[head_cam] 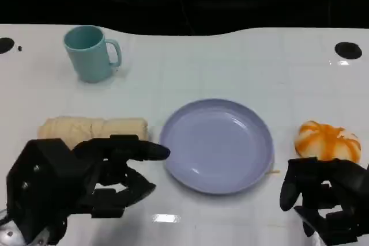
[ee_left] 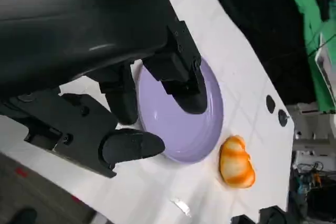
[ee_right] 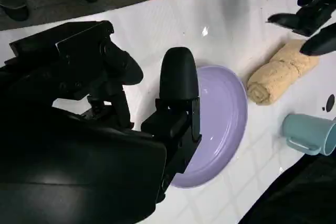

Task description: Grasp the towel on the left side of the plate with the left hand and place it into the plate.

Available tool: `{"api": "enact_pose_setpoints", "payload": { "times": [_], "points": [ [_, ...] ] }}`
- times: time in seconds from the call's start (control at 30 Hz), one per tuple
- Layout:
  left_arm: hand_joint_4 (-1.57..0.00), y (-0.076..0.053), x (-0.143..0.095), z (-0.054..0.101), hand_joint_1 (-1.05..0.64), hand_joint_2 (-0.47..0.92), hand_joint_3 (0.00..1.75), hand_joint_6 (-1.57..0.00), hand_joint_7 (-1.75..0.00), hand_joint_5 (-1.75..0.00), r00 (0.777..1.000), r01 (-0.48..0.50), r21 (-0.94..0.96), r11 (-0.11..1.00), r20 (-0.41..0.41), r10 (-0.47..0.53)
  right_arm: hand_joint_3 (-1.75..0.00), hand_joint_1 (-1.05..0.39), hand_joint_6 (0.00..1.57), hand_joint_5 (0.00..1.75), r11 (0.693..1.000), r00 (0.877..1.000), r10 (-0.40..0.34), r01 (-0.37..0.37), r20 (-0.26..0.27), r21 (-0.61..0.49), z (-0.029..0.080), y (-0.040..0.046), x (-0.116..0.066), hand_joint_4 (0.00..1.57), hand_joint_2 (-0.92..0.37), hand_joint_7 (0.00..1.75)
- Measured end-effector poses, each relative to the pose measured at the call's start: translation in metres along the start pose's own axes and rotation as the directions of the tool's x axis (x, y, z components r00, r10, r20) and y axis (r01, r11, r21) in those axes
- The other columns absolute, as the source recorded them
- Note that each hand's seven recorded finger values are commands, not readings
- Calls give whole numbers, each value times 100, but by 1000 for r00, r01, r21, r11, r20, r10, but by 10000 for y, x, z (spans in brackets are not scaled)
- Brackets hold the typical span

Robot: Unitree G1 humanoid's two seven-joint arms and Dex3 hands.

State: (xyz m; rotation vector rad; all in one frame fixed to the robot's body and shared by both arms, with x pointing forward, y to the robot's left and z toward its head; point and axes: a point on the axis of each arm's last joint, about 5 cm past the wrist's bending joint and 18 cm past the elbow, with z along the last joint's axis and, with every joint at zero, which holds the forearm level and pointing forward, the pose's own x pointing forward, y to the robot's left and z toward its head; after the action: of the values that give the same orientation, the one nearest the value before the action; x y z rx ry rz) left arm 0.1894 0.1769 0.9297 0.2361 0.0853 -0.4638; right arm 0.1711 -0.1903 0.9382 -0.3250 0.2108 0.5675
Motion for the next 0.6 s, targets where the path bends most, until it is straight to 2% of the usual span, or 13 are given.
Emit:
{"api": "enact_pose_setpoints", "payload": {
  "times": [0.17, 0.37, 0.6],
  "points": [
    [-34, 42, 35, 86, -41, 92, 9, -44, 0, -50, 998, -53, 249, 967, 45, 43, -95, 10, 64, 170, 1000, 1000, 0, 0, 0, 0, 0, 0, -1, 65, -69, 145],
    [-30, 39, 142, 168, -49, 92, 8, -30, 0, -29, 990, -138, 586, 799, 116, 86, -95, 10, 65, 170, 1000, 1000, 1, -1, -2, -3, -2, -6, -3, 65, -68, 145],
    [-21, 37, 320, 204, -58, 92, 8, -22, 0, -22, 992, -122, 812, 571, 77, 102, -96, 10, 65, 171, 1000, 1000, 1, -1, -3, -6, -7, -10, -10, 66, -68, 145]
  ]
}}
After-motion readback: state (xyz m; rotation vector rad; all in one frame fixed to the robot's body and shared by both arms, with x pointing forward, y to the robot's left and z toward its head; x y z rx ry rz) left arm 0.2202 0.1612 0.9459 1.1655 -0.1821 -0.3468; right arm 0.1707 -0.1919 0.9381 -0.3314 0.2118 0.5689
